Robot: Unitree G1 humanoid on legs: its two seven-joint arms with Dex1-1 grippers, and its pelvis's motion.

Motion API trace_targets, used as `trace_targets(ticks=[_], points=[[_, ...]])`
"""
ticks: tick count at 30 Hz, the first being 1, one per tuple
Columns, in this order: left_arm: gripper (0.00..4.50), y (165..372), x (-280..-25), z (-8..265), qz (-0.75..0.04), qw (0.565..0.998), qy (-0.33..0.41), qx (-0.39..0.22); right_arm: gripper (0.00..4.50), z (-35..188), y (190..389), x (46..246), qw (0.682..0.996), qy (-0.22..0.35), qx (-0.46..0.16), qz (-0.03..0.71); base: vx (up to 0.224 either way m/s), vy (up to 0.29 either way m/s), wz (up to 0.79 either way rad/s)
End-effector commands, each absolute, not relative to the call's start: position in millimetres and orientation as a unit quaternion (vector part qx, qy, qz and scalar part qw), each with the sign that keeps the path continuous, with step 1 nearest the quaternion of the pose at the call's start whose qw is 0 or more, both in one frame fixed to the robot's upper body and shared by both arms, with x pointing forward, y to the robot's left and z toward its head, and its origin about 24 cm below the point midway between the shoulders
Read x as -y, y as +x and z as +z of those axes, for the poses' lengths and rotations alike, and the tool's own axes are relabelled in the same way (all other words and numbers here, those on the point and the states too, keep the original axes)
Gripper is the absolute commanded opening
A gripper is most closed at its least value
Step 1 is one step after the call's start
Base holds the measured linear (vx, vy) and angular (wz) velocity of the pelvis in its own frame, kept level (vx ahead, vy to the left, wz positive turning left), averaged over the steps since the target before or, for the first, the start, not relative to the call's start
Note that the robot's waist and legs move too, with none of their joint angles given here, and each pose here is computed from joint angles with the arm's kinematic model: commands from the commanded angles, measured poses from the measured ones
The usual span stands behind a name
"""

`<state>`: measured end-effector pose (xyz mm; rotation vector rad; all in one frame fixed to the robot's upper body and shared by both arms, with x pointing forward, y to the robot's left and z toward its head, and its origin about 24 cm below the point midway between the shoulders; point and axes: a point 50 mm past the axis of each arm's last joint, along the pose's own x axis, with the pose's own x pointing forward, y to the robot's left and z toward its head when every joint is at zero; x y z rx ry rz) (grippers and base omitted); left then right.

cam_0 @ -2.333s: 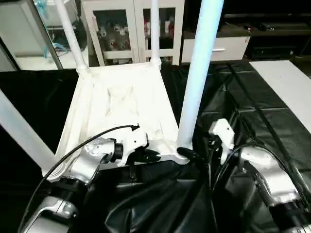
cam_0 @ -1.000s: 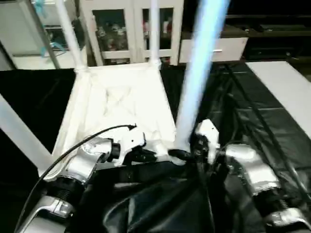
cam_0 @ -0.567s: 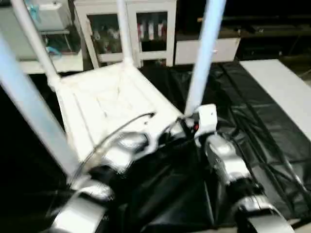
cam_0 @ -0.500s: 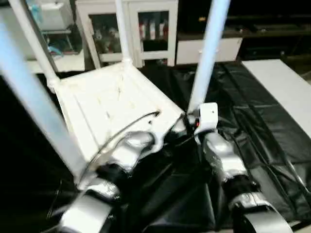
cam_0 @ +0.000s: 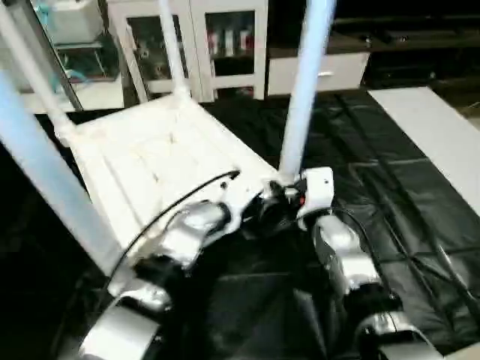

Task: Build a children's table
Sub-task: Rotate leg to tighten

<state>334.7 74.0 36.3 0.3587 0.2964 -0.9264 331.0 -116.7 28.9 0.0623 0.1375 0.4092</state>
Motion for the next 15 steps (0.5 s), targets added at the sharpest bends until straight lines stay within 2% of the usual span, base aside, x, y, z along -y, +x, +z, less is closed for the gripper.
trace_targets(ticks=[1,4,6,8,12,15], points=[[0.00,315,-85,21,-0.517,0.827,0.159,-0.156,3.88,41,323.4,117.3,0.953,0.024,-0.041,0.300,0.000,0.000,0.00],[0.00,299,-98,16,-0.590,0.768,0.194,-0.157,3.88,47,305.3,123.7,0.913,0.002,-0.032,0.407,0.000,0.000,0.00],[0.00,293,-106,15,-0.613,0.748,0.191,-0.168,3.88,49,294.6,127.8,0.889,-0.006,-0.038,0.457,0.000,0.000,0.00],[0.00,291,-109,16,-0.621,0.743,0.186,-0.169,3.88,49,290.7,130.0,0.880,-0.009,-0.042,0.474,0.000,0.000,0.00],[0.00,286,-121,26,-0.655,0.717,0.158,-0.176,3.88,44,274.0,142.1,0.833,-0.037,-0.092,0.544,0.000,0.000,0.00],[0.00,286,-124,32,-0.666,0.710,0.145,-0.175,3.88,42,269.2,146.3,0.815,-0.049,-0.115,0.565,0.000,0.000,0.00]])
